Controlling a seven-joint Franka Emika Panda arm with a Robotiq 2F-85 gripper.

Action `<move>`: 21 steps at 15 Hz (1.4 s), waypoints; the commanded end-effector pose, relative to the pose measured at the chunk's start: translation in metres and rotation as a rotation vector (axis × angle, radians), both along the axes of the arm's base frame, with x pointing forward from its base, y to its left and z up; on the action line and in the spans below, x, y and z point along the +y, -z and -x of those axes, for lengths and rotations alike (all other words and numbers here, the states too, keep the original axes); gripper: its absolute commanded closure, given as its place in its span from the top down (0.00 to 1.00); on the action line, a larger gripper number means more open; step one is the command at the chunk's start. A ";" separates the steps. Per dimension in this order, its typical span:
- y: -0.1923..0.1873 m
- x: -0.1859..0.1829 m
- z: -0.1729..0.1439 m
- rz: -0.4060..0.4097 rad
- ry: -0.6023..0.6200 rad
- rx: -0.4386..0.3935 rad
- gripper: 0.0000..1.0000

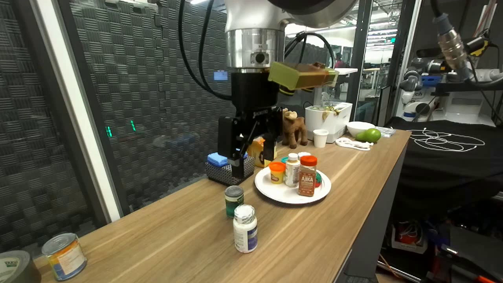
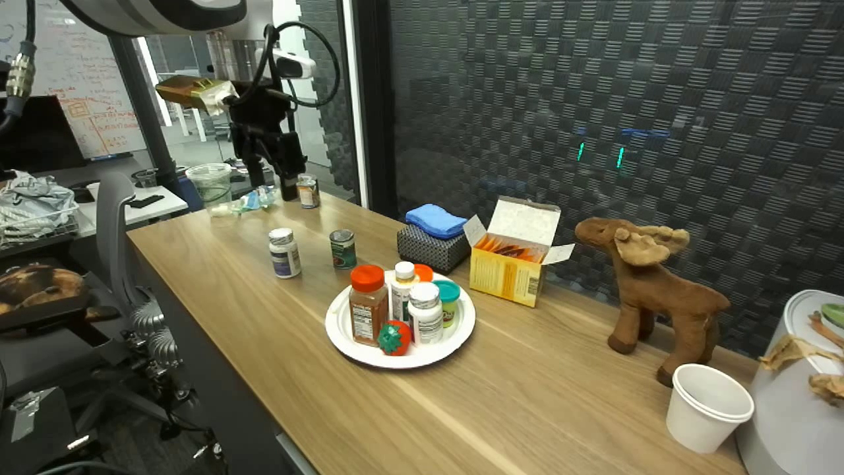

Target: Put the bottles on the white tray

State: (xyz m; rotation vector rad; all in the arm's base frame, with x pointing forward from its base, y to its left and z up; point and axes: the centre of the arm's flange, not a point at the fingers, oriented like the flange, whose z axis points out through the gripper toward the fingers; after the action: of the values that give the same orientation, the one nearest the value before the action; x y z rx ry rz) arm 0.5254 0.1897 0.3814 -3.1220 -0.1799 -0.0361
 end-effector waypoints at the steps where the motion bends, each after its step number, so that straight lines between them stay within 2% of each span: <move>1: 0.015 0.015 -0.006 -0.006 -0.023 -0.031 1.00; 7: 0.052 0.019 -0.014 -0.005 -0.026 -0.006 1.00; 21: 0.075 0.022 -0.016 -0.011 -0.035 0.063 1.00</move>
State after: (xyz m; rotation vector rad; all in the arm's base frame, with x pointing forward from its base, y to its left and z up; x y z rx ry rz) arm 0.5335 0.2040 0.3041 -3.1171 -0.2176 0.0565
